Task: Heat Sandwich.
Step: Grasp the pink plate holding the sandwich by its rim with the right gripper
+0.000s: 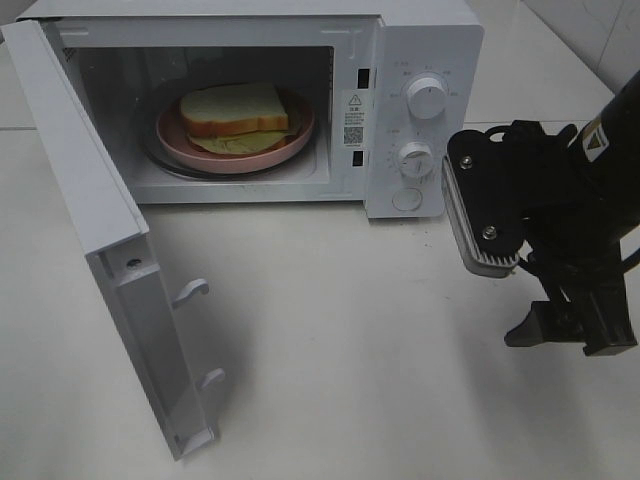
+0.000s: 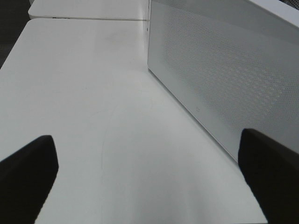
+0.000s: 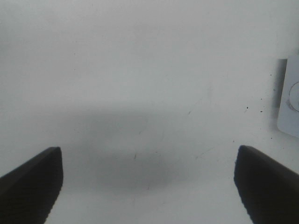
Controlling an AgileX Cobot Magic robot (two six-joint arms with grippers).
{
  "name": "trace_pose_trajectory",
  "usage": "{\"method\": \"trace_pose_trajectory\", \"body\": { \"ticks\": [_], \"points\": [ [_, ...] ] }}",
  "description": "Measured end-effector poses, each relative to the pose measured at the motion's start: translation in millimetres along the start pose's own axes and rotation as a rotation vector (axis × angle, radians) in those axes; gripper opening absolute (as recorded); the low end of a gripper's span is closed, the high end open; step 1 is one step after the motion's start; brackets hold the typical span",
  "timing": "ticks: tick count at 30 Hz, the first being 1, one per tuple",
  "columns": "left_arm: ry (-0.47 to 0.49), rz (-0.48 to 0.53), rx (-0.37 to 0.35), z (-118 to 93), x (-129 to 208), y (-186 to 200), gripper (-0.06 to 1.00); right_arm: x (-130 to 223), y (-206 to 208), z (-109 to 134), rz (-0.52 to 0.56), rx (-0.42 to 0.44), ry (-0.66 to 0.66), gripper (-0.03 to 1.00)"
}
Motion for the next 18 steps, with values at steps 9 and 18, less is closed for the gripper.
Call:
{"method": "trace_pose_trajectory", "body": {
  "ticks": [9,18],
  "points": [
    [0.000,0.000,0.000,0.0,0.0,0.0,0.99,-12.7,0.0,-12.4,-0.003,0.038,0.050,0.94],
    [0.000,0.000,0.000,0.0,0.0,0.0,0.99,-51.8,-11.0,-39.1,-0.020,0.081,0.143,0.92]
  ]
}}
Point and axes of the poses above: a point on each arm's last joint axis where the gripper is mounted, y pointing back along that axis away from the gripper, z along the wrist's bending axis when the last joint is at zero, x = y × z, the point moved 3 cm from there along -y, pointing out along that axis toward the gripper, and after that the axes turned 8 degrees about -y, right-handed, at the moved point
